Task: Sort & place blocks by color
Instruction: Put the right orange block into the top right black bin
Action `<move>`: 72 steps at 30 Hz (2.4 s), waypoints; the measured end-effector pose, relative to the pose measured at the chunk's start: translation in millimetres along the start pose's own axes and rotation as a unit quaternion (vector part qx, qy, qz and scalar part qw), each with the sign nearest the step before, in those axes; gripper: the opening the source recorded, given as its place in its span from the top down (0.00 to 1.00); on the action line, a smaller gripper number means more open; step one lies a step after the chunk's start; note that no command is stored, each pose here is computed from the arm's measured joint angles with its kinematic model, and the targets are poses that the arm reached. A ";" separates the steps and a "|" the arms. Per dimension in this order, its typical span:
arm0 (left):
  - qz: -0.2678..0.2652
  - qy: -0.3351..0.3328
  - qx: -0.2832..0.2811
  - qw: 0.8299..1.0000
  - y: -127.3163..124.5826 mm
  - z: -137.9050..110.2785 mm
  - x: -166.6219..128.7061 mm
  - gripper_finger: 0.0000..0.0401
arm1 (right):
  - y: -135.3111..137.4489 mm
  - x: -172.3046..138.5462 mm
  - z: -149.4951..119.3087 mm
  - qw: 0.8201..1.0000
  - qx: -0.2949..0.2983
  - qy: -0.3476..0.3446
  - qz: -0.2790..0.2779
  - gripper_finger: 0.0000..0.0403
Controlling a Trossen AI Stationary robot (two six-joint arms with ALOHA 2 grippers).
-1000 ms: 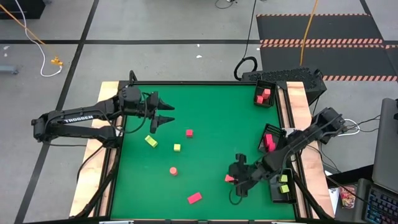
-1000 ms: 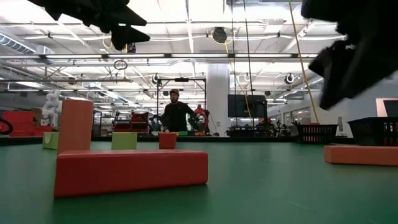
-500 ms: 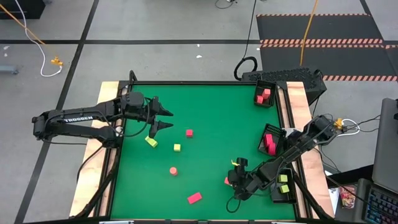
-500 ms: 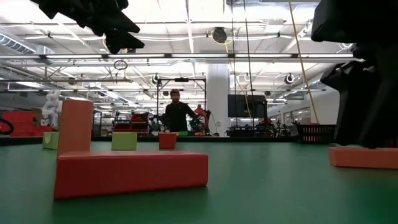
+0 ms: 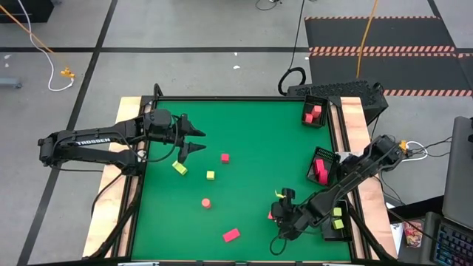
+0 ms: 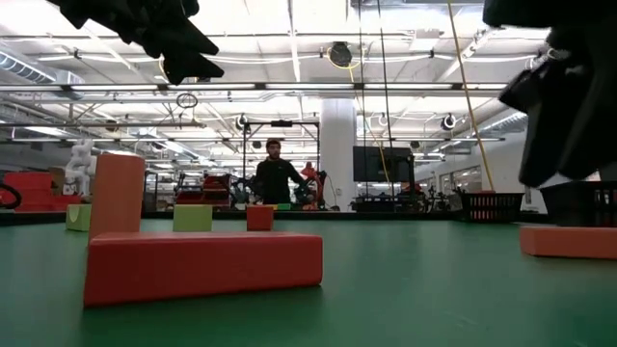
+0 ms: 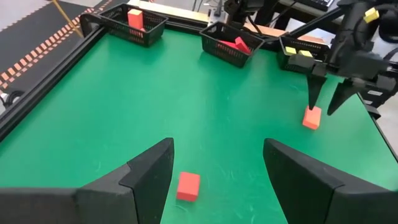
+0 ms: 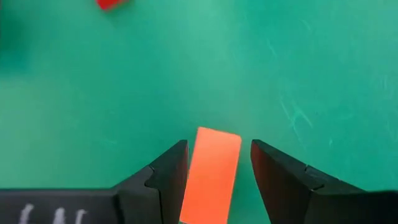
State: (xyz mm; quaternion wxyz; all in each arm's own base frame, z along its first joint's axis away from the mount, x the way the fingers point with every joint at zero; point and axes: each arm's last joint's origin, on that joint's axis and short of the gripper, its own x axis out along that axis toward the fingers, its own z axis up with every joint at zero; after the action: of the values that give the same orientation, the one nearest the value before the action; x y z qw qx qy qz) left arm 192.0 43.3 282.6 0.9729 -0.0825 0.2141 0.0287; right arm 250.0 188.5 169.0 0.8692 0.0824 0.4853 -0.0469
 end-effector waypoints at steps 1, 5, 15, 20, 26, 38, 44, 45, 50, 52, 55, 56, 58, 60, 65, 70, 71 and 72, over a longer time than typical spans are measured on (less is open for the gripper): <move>0.000 0.000 0.000 1.000 0.0 0.0 0.0 0.38 | -0.4 1.6 -1.5 1.000 0.005 0.005 -0.005 0.58; 0.000 0.000 0.000 1.000 0.0 -0.1 0.0 0.38 | -1.4 6.6 -7.5 0.999 0.010 0.025 -0.022 0.58; 0.001 0.003 -0.002 1.000 0.1 -0.6 0.0 0.38 | 5.1 36.5 -19.8 0.997 -0.007 0.074 -0.012 0.58; 0.005 0.001 0.002 1.000 0.4 -0.3 0.0 0.38 | -1.8 31.3 -17.6 0.997 -0.018 0.071 -0.040 0.65; 0.019 -0.010 0.004 1.000 1.1 1.8 -0.1 0.38 | -16.9 10.1 -2.3 0.997 -0.035 0.035 -0.064 0.89; 0.027 -0.030 0.011 0.999 1.7 5.6 -0.3 0.38 | -140.5 -60.4 59.2 0.971 -0.071 0.005 -0.230 0.87; 0.030 -0.038 0.023 0.999 1.7 7.3 -0.4 0.38 | -236.1 -102.7 69.3 0.936 0.037 -0.003 -0.349 0.88; 0.032 -0.038 0.026 0.998 1.8 7.3 -0.4 0.38 | -250.9 -109.3 67.8 0.930 0.064 -0.003 -0.361 0.88; 0.090 -0.040 0.018 0.995 5.3 7.1 -0.8 0.38 | -313.7 -132.0 50.1 0.897 0.200 0.016 -0.394 0.87; 0.109 -0.040 0.009 0.993 6.5 6.9 -1.0 0.38 | -332.6 -137.1 40.4 0.886 0.240 0.031 -0.395 0.87; 0.113 -0.041 0.004 0.993 6.7 6.9 -1.1 0.38 | -352.3 -134.1 27.0 0.883 0.288 0.052 -0.366 0.87; 0.113 -0.041 0.004 0.993 6.7 6.9 -1.1 0.38 | -357.5 -131.6 22.6 0.882 0.300 0.060 -0.360 0.87; 0.113 -0.041 0.004 0.993 6.7 7.1 -1.1 0.38 | -364.1 -126.1 15.1 0.881 0.318 0.073 -0.342 0.86; 0.113 -0.041 0.004 0.993 6.7 6.9 -1.1 0.38 | -368.8 -120.0 8.4 0.880 0.330 0.084 -0.332 0.85; 0.113 -0.040 0.003 0.993 6.7 6.7 -1.1 0.38 | -372.6 -106.6 -0.4 0.891 0.338 0.073 -0.293 0.76; 0.113 -0.038 0.002 0.993 6.8 6.4 -1.1 0.38 | -374.1 -103.8 -0.1 0.897 0.337 0.054 -0.282 0.61; 0.113 -0.037 0.000 0.993 6.8 6.1 -1.1 0.38 | -374.2 -103.9 -0.2 0.895 0.337 0.056 -0.286 0.58; 0.113 -0.033 -0.002 0.993 6.9 5.3 -1.0 0.38 | -374.4 -104.1 -0.4 0.893 0.337 0.057 -0.293 0.55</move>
State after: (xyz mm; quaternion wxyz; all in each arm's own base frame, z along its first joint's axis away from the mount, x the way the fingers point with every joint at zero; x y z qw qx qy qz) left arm 192.6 51.0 286.7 0.9698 -0.0587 0.1896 0.1418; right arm 134.6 -179.0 220.8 0.7069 0.2268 0.4917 -0.4551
